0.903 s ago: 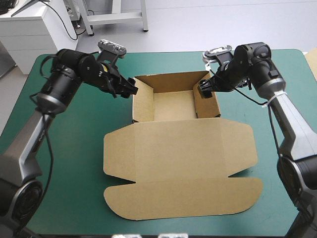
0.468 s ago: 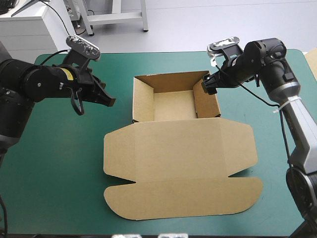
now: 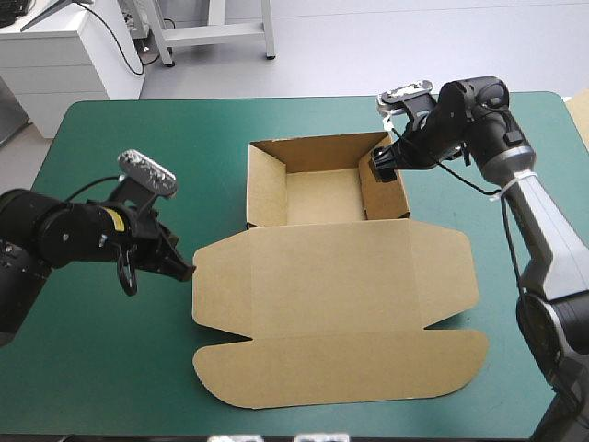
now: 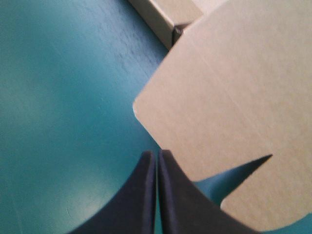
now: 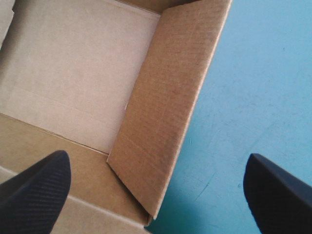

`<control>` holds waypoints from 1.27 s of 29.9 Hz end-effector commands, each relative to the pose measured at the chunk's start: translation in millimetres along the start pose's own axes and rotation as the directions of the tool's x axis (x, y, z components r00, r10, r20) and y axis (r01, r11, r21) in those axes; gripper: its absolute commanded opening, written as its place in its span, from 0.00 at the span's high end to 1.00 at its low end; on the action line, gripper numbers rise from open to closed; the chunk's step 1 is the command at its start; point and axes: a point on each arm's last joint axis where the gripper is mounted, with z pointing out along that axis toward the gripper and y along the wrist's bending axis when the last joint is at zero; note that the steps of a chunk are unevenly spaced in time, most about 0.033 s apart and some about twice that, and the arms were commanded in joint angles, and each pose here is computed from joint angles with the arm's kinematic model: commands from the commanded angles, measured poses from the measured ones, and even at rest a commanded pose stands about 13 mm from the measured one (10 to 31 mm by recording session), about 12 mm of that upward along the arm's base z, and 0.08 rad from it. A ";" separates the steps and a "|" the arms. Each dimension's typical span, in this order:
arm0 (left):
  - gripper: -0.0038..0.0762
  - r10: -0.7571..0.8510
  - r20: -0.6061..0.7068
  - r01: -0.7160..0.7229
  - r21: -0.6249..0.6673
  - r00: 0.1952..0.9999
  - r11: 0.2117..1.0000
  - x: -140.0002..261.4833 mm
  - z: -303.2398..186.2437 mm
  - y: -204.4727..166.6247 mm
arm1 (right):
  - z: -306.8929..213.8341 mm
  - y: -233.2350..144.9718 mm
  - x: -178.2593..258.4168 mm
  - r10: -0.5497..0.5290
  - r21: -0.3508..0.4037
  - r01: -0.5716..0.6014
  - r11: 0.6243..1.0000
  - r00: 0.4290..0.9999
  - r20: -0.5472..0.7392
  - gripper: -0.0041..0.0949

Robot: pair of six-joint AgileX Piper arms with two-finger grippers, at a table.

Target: Fold the box

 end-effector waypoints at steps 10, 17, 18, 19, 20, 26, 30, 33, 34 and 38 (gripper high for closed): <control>0.96 -0.041 -0.003 0.041 0.031 0.999 0.999 65.9 9.0 -17.8 | 50.2 -6.9 -5.9 0.002 -0.010 -0.002 1.000 0.997 -0.071 0.07; 0.96 -0.060 0.037 0.059 0.015 0.998 0.998 92.7 -1.4 -23.0 | 68.1 -8.5 -4.8 0.003 -0.014 -0.005 1.000 0.994 -0.107 0.27; 0.96 -0.059 0.050 0.059 0.013 0.997 0.998 95.0 -4.6 -23.6 | 69.1 -8.6 -4.7 0.003 -0.014 -0.005 1.000 0.994 -0.109 0.33; 0.96 -0.058 0.066 0.058 0.010 0.996 0.998 97.0 -8.2 -24.1 | 69.1 -8.6 -4.7 0.003 -0.014 -0.005 1.000 0.994 -0.109 0.41; 0.96 -0.058 0.083 0.057 0.008 0.995 0.998 98.7 -11.5 -24.6 | 69.1 -8.6 -4.7 0.003 -0.014 -0.005 1.000 0.994 -0.109 0.50; 0.96 -0.055 0.136 0.056 -0.001 0.989 0.998 103.5 -21.1 -26.0 | 69.1 -8.6 -4.7 0.001 -0.015 -0.003 1.000 0.994 -0.109 0.98; 0.96 -0.055 0.138 0.056 -0.001 0.989 0.998 102.8 -20.7 -25.8 | 69.1 -8.6 -4.7 0.001 -0.015 -0.003 1.000 0.994 -0.109 0.98; 0.96 -0.055 0.142 0.056 -0.002 0.988 0.998 102.4 -20.7 -25.7 | 69.1 -8.6 -4.7 0.001 -0.015 -0.003 1.000 0.994 -0.109 0.98; 0.96 -0.055 0.142 0.056 -0.002 0.988 0.998 102.4 -20.7 -25.7 | 68.6 -8.6 -5.1 -0.001 -0.015 -0.001 1.000 0.994 -0.107 0.98; 0.96 -0.055 0.142 0.056 -0.002 0.988 0.998 102.4 -20.7 -25.7 | 57.3 -8.8 -10.8 -0.015 -0.006 0.015 1.000 0.996 -0.086 0.98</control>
